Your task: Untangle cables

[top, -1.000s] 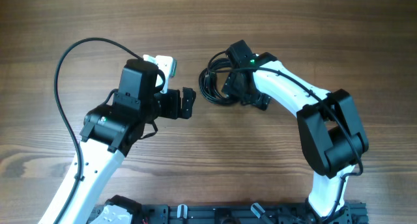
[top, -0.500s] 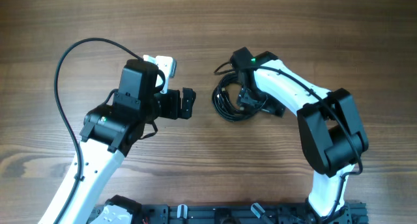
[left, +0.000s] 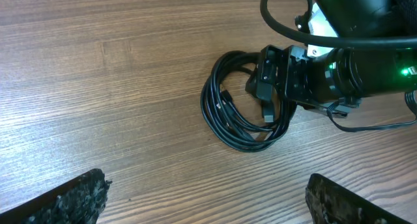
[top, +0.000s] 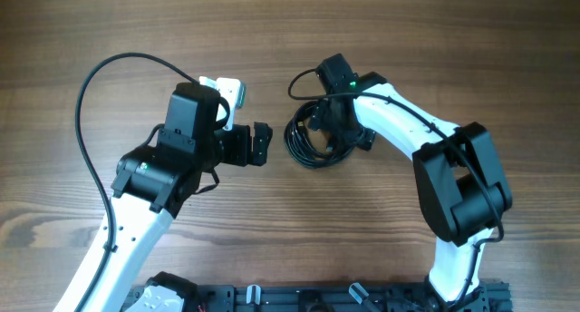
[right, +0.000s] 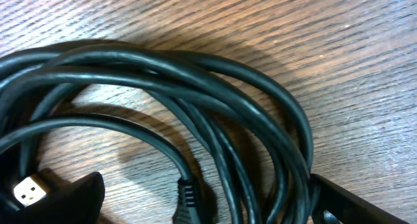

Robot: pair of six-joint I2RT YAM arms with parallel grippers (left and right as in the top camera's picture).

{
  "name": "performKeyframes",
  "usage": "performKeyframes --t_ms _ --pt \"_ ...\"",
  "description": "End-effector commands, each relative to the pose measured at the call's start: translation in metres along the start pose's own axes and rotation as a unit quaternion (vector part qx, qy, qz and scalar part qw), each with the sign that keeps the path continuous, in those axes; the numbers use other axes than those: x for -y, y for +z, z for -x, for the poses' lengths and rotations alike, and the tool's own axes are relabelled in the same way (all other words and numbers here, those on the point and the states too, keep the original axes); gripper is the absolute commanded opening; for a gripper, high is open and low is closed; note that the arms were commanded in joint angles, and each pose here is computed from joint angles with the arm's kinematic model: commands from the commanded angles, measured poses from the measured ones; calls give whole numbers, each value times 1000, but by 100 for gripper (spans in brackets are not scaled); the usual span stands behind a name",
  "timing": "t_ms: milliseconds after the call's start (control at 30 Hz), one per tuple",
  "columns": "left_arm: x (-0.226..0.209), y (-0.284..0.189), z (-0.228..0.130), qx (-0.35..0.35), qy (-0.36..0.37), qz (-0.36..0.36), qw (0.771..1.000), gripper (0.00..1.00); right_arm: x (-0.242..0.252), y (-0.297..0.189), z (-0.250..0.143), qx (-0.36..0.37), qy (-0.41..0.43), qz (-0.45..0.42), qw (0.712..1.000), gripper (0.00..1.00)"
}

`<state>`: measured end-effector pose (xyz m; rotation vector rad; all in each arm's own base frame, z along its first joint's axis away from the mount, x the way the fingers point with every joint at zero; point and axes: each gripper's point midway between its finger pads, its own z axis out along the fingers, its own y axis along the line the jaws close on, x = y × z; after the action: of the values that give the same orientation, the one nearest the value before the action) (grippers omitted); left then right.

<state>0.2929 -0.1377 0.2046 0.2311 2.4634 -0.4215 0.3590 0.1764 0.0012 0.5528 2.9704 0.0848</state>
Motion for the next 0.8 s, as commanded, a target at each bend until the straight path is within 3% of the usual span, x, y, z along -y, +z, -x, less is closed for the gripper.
performKeyframes --t_ms 0,167,367,533,600,767 --pt "5 -2 5 4 1 -9 1000 100 25 29 -24 -41 -15 -45 998 98" --pt "5 -2 5 4 1 -9 1000 100 46 26 -23 -31 -20 -98 995 86" --pt "5 -2 5 4 1 -9 1000 100 51 25 -26 -36 -21 -108 993 47" --pt "5 -2 5 4 1 -9 1000 100 49 25 -24 -32 -20 -105 994 25" --pt "5 -2 5 4 1 -9 1000 100 47 26 -23 -30 -18 -99 994 4" --pt "5 -2 5 4 1 -9 1000 100 47 25 -22 -32 -14 -95 995 4"
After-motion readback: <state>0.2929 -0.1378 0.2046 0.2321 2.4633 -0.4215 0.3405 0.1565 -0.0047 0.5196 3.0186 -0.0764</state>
